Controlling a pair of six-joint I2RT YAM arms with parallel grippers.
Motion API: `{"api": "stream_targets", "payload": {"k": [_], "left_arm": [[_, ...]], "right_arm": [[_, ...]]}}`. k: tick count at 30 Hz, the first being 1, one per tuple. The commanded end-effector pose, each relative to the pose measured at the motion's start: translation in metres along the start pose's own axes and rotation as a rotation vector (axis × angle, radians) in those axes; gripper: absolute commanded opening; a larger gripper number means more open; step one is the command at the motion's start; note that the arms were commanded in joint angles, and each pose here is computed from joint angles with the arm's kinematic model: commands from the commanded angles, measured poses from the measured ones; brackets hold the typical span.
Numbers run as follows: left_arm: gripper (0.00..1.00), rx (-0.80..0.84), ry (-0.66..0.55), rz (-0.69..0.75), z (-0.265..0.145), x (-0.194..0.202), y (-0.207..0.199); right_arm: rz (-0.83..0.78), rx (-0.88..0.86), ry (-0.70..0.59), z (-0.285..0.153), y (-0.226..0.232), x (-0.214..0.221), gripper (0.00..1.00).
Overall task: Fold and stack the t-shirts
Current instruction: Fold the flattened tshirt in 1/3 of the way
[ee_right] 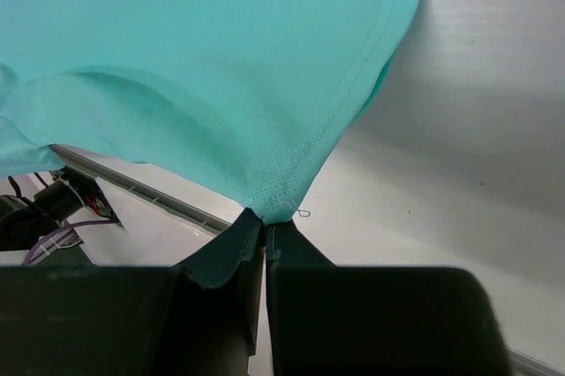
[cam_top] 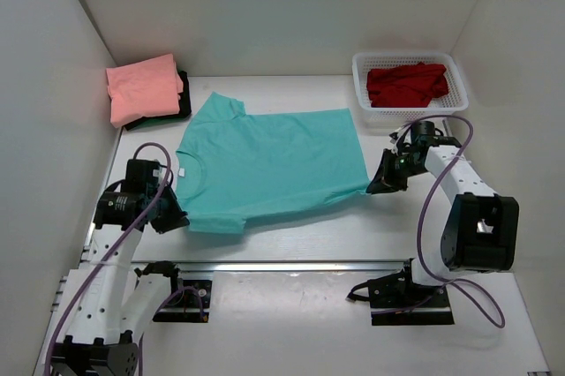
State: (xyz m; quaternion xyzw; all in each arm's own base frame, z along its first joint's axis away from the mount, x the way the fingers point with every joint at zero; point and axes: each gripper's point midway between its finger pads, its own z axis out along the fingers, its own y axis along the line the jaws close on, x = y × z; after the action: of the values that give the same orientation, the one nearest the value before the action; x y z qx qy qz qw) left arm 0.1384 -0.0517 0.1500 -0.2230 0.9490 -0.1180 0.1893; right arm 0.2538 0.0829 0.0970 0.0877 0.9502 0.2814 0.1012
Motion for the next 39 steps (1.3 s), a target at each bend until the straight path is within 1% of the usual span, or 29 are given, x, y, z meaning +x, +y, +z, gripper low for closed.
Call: {"api": "stream_targets", "payload": {"k": [1,5,8,9,11,17,20,23,24,26,28,29,30,33,36,37,38,39], "left_arm": [[0.00,-0.018,-0.131,-0.044,-0.010,-0.035,-0.004],[0.00,-0.005,-0.168,-0.074,-0.004,-0.060,-0.013],[0.00,0.002,-0.177,-0.101,0.006,-0.074,-0.019],[0.00,0.002,-0.174,-0.110,0.011,-0.078,-0.020],[0.00,0.013,-0.174,-0.121,0.017,-0.084,-0.023],[0.00,0.006,-0.161,-0.135,0.035,-0.099,-0.028],[0.00,0.013,-0.163,-0.143,0.039,-0.106,-0.033],[0.00,0.012,-0.157,-0.147,0.044,-0.109,-0.035],[0.00,0.023,-0.160,-0.150,0.044,-0.112,-0.038],[0.00,0.018,-0.159,-0.154,0.048,-0.114,-0.038],[0.00,0.015,-0.156,-0.159,0.052,-0.117,-0.038],[0.00,0.024,-0.156,-0.151,0.051,-0.119,-0.041],[0.00,0.024,-0.141,-0.162,0.054,-0.118,-0.042],[0.00,0.024,-0.150,-0.160,0.054,-0.124,-0.044],[0.00,0.020,-0.154,-0.148,0.054,-0.127,-0.044],[0.00,0.007,-0.162,-0.173,0.054,-0.131,-0.037],[0.00,0.012,-0.162,-0.165,0.053,-0.132,-0.038],[0.00,0.006,-0.159,-0.176,0.054,-0.132,-0.036]], "right_arm": [[0.005,0.004,-0.007,-0.006,0.001,-0.014,0.00],[0.005,-0.014,-0.004,-0.005,0.007,-0.027,0.00],[0.030,-0.021,0.038,0.005,0.005,-0.030,0.00],[0.023,-0.029,0.025,0.003,0.007,-0.035,0.00],[0.051,-0.034,0.049,0.010,0.004,-0.039,0.00],[0.053,-0.079,0.080,0.020,0.009,-0.054,0.00],[0.058,-0.103,0.073,0.026,0.012,-0.064,0.00],[0.011,-0.118,-0.026,0.024,0.020,-0.083,0.01],[0.012,-0.134,-0.036,0.025,0.023,-0.082,0.00],[-0.046,-0.189,-0.151,0.019,0.031,-0.099,0.00],[-0.039,-0.236,-0.175,0.023,0.034,-0.090,0.01],[-0.042,-0.268,-0.216,0.019,0.035,-0.097,0.00],[-0.031,-0.279,-0.223,0.019,0.036,-0.093,0.00],[-0.030,-0.338,-0.243,0.018,0.036,-0.090,0.00],[0.010,-0.349,-0.240,0.020,0.031,-0.081,0.01],[0.028,-0.342,-0.245,0.022,0.028,-0.078,0.03],[0.029,-0.349,-0.265,0.019,0.028,-0.079,0.06],[0.058,-0.355,-0.281,0.019,0.026,-0.080,0.06]]}}
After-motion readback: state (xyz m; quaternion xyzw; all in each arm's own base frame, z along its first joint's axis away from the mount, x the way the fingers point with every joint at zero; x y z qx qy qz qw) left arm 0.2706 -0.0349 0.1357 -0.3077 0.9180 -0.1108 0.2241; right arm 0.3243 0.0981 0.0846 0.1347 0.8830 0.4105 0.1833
